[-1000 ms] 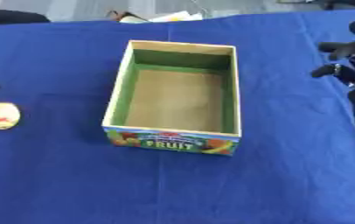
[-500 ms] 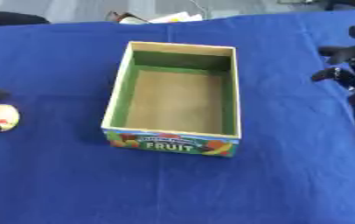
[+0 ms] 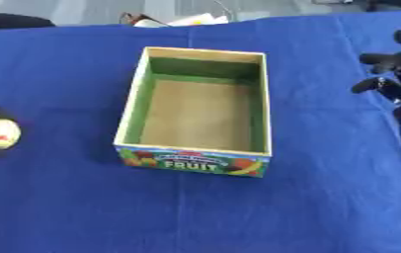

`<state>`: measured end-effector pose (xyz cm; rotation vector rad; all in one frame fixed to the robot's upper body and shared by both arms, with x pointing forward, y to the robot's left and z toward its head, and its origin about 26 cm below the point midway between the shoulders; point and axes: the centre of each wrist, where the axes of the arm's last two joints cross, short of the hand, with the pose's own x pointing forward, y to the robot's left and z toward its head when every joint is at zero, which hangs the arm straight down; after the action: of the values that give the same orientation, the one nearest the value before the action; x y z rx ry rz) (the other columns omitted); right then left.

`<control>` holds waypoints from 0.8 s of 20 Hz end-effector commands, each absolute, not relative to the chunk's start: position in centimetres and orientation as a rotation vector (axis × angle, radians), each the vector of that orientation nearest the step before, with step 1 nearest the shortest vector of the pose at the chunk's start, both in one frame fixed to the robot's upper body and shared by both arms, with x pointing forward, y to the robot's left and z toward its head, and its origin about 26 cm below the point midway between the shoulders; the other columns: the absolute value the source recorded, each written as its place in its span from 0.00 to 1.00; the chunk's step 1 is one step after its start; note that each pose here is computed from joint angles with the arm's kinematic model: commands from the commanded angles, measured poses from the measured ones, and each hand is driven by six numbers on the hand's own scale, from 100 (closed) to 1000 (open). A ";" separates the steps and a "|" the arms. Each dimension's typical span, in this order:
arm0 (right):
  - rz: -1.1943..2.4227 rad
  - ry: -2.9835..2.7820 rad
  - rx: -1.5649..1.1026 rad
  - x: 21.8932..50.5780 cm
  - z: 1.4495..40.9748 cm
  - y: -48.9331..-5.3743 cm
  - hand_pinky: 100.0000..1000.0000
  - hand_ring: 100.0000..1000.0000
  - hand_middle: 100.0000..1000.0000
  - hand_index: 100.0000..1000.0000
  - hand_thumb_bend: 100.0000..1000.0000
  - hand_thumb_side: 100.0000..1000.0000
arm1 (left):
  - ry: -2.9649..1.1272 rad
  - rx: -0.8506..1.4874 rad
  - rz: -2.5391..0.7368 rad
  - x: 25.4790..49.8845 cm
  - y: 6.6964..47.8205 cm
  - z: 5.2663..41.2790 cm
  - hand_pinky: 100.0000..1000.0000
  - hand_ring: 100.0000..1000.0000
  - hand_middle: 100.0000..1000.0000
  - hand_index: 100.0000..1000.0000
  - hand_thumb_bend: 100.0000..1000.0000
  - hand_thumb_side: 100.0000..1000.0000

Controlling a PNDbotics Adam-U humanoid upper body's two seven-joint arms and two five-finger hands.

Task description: Pick up objects on the table and place them in the box.

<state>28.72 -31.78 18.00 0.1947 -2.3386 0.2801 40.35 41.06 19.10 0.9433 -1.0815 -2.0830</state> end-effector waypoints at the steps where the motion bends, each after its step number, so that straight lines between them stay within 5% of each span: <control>1: 0.308 -2.358 0.184 28.5 18.7 -31.7 0.52 0.77 0.50 0.84 0.00 1.00 | -1.047 1.033 -2.109 40.0 41.8 21.1 0.55 0.75 0.72 0.90 0.47 1.00; 5: 0.311 -2.356 0.185 28.5 18.7 -31.7 0.52 0.77 0.50 0.84 0.00 1.00 | -1.067 1.089 -2.111 39.9 41.6 21.3 0.52 0.71 0.64 0.87 0.39 0.95; 7: 0.311 -2.357 0.186 28.5 18.7 -31.6 0.52 0.77 0.50 0.84 0.00 1.00 | -1.082 1.101 -2.110 40.0 41.6 21.1 0.50 0.69 0.61 0.86 0.34 0.81; 9: 0.311 -2.358 0.186 28.5 18.7 -31.6 0.52 0.77 0.50 0.84 0.00 1.00 | -1.097 1.102 -2.108 40.0 41.6 21.0 0.47 0.66 0.58 0.84 0.23 0.49; 12: 0.311 -2.358 0.189 28.5 18.7 -31.6 0.52 0.77 0.50 0.84 0.00 1.00 | -1.122 1.098 -2.094 40.1 41.7 20.7 0.44 0.62 0.54 0.81 0.12 0.24; 16: 0.311 -2.356 0.189 28.5 18.7 -31.6 0.52 0.77 0.50 0.84 0.00 1.00 | -1.167 1.105 -2.062 40.1 41.7 20.6 0.38 0.57 0.50 0.76 0.00 0.19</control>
<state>28.74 -31.67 17.96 0.1972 -2.3333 0.2878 40.32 40.83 19.22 1.0570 -1.1730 -2.0751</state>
